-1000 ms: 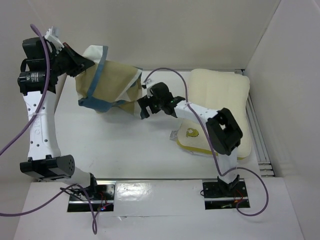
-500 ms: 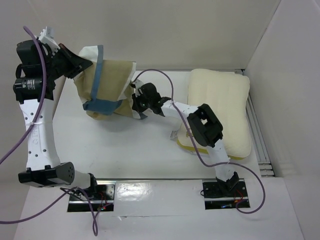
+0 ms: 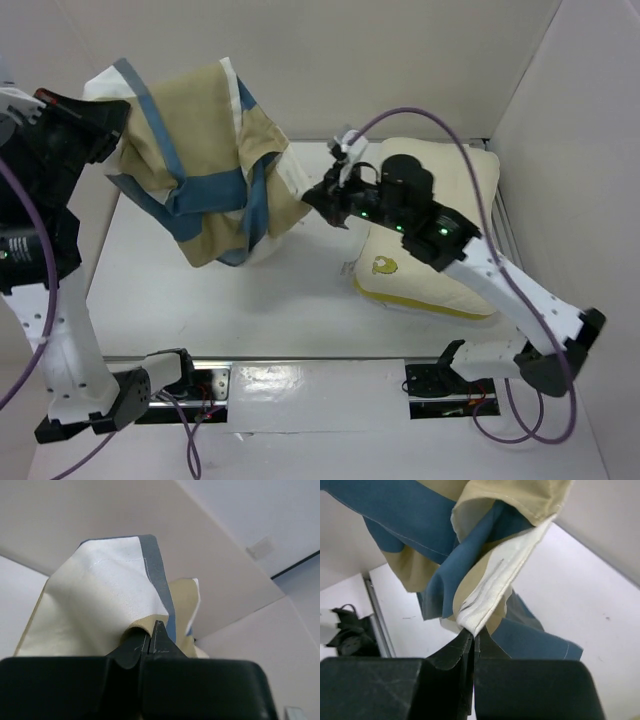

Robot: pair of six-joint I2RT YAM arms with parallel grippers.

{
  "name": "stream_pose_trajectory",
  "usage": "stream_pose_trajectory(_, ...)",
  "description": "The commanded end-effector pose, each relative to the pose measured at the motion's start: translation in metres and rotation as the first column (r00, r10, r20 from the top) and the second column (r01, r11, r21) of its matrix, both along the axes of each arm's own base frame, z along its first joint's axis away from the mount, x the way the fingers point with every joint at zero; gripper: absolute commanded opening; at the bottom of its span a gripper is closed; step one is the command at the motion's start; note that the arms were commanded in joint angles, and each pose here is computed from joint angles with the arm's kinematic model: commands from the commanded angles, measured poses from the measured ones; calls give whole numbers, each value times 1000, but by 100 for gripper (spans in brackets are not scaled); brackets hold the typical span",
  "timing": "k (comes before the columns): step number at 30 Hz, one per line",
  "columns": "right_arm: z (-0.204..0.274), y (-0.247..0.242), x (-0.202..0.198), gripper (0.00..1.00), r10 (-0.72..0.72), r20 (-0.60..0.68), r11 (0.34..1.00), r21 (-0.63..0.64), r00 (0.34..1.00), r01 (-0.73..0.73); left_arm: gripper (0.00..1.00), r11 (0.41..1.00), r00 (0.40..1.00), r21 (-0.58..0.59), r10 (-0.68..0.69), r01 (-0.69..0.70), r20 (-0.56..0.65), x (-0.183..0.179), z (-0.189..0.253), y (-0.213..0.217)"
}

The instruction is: Put the pillow into the pillowcase

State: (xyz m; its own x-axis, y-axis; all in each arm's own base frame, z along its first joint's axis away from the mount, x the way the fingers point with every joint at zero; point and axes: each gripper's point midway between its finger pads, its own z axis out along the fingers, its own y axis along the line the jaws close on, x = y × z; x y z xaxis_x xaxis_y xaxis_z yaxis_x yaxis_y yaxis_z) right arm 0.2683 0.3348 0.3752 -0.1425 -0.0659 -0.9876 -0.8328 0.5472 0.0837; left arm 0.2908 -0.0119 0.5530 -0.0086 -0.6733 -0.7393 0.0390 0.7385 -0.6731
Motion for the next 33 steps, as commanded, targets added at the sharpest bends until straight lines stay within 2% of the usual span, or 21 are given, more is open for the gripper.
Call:
stream_pose_trajectory(1, -15, -29, -34, 0, 29, -88, 991, -127, 996, -40, 0, 993, 990, -31, 115, -112, 87, -22, 28, 15)
stream_pose_trajectory(4, 1, -53, -38, 0, -64, -113, 985, -164, 992, 45, 0, 993, 991, -8, 117, -117, 63, -11, 21, 19)
stream_pose_trajectory(5, 9, -59, -33, 0, -112, -109, 981, -168, 988, 93, 0, 993, 993, -1, 118, -118, -12, 10, 1, 23)
stream_pose_trajectory(7, -7, -72, -24, 0, -171, -144, 964, -231, 975, 135, 0, 991, 984, -8, 130, -132, -122, 36, -28, 31)
stream_pose_trajectory(10, -42, -82, 14, 0, -263, -191, 936, -289, 946, 202, 0, 989, 954, -15, 137, -146, -268, 92, -84, 44)
stream_pose_trajectory(11, -73, -81, 30, 0, -278, -226, 924, -329, 934, 196, 0, 985, 934, -12, 161, -174, -318, 108, -108, 55)
stream_pose_trajectory(13, -78, -83, 75, 0, -293, -203, 939, -247, 934, 241, 0, 985, 927, -4, 160, -172, -338, 140, -129, 62)
stream_pose_trajectory(14, -83, -82, 91, 0, -300, -210, 942, -218, 931, 254, 0, 986, 897, 1, 154, -169, -414, 167, -167, 68)
stream_pose_trajectory(15, -97, -79, 120, 0, -303, -255, 946, -200, 918, 257, 6, 986, 883, 26, 160, -166, -441, 180, -182, 76)
stream_pose_trajectory(16, -94, -73, 141, 16, -298, -244, 950, -164, 923, 264, 53, 990, 876, 30, 134, -136, -463, 193, -195, 76)
stream_pose_trajectory(17, -99, -68, 157, 46, -298, -254, 951, -166, 920, 262, 75, 995, 821, 16, 94, -103, -563, 206, -237, 74)
stream_pose_trajectory(18, -105, -54, 190, 74, -315, -263, 945, -171, 912, 277, 87, 996, 820, 16, 86, -93, -566, 210, -233, 77)
stream_pose_trajectory(19, -109, -55, 208, 77, -344, -268, 935, -188, 900, 301, 97, 997, 803, 28, 70, -66, -592, 212, -244, 76)
stream_pose_trajectory(20, -115, -51, 223, 77, -378, -309, 921, -219, 872, 322, 99, 999, 782, 34, 53, -41, -621, 210, -254, 69)
stream_pose_trajectory(23, -119, -56, 220, 81, -431, -334, 895, -280, 838, 348, 100, 993, 761, 115, 80, -7, -643, 196, -267, 63)
stream_pose_trajectory(24, -120, -63, 218, 81, -458, -325, 880, -295, 827, 372, 98, 990, 722, 140, 92, 7, -686, 186, -289, 57)
stream_pose_trajectory(27, -131, -81, 189, 79, -543, -350, 834, -327, 763, 444, 97, 980, 716, 184, 71, 81, -695, 167, -297, 38)
stream_pose_trajectory(28, -143, -95, 171, 76, -579, -379, 811, -356, 722, 464, 95, 975, 671, 178, 41, 136, -740, 155, -322, 20)
stream_pose_trajectory(30, -161, -107, 147, 71, -645, -376, 758, -428, 666, 492, 95, 967, 645, 170, 9, 188, -764, 136, -335, -1)
stream_pose_trajectory(31, -170, -110, 133, 69, -661, -383, 743, -455, 646, 490, 95, 958, 588, 154, -20, 243, -809, 118, -361, -20)
stream_pose_trajectory(33, -195, -114, 96, 67, -674, -432, 735, -477, 600, 482, 94, 946, 564, 138, -55, 294, -824, 100, -372, -39)
